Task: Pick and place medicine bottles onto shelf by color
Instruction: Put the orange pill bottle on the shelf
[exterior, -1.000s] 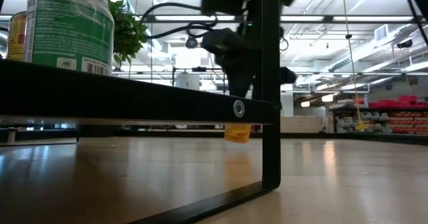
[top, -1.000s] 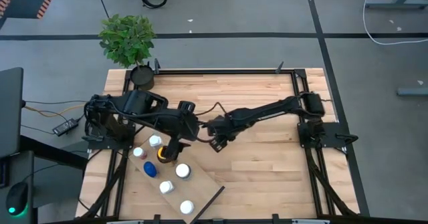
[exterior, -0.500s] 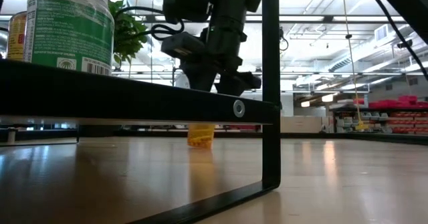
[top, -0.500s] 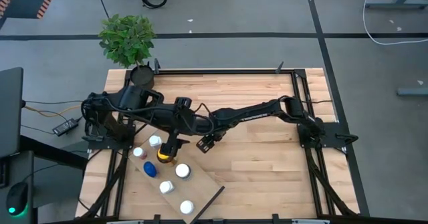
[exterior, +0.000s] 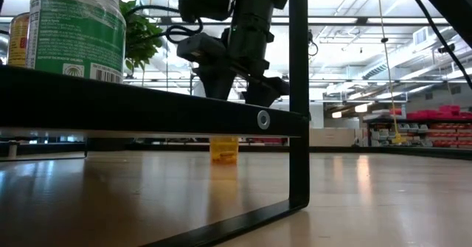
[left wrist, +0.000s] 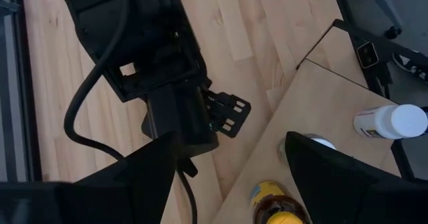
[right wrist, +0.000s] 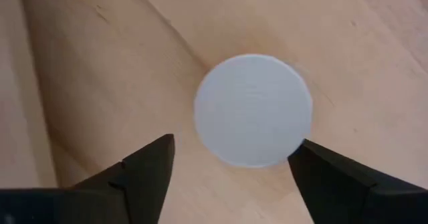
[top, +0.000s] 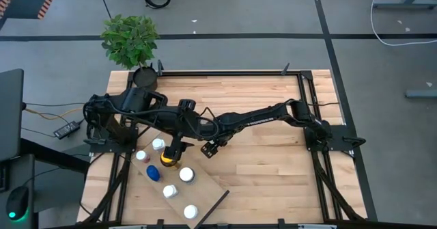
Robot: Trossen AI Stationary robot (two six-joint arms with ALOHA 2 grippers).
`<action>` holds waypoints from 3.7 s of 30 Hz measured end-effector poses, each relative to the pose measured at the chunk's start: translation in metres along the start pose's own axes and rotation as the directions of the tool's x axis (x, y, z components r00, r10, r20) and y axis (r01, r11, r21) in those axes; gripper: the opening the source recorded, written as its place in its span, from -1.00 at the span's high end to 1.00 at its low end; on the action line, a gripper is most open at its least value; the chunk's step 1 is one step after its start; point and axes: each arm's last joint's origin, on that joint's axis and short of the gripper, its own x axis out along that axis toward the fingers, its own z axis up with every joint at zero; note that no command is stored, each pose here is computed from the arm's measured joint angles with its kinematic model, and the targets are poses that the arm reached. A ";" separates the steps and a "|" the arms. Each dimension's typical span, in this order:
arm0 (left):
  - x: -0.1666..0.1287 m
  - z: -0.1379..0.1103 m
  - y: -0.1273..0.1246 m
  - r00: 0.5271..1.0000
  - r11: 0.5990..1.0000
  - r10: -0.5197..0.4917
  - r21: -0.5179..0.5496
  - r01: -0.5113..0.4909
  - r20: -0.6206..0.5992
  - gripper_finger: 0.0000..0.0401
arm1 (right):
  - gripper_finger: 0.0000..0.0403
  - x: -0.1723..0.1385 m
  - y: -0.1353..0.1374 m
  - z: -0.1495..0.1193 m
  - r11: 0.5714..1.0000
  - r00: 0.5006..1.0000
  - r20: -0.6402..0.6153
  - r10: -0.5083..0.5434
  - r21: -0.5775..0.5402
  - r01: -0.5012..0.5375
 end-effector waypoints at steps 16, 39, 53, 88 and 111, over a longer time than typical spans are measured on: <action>-0.005 -0.002 0.000 1.000 0.999 -0.022 0.025 0.021 0.013 -0.40 | -0.67 -0.050 0.002 -0.015 0.921 0.960 0.038 -0.279 -0.274 0.278; -0.049 -0.034 0.054 0.992 0.998 -0.043 0.049 0.037 0.122 -0.11 | -0.60 -0.166 0.001 -0.088 0.870 0.893 0.423 -0.152 -0.371 0.324; 0.031 -0.005 0.093 0.995 0.988 -0.100 -0.120 0.101 0.020 -0.13 | -0.50 -0.186 -0.121 -0.162 0.928 0.885 0.454 0.104 -0.364 0.077; 0.252 0.003 0.077 0.849 0.954 -0.277 -0.232 0.189 -0.450 -0.22 | -0.42 -0.133 -0.192 -0.200 0.914 0.780 0.568 0.263 -0.406 -0.012; 0.280 -0.024 0.087 0.796 0.943 -0.317 -0.260 0.206 -0.517 -0.29 | -0.22 -0.042 -0.218 -0.244 0.807 0.491 0.664 0.564 -0.316 -0.500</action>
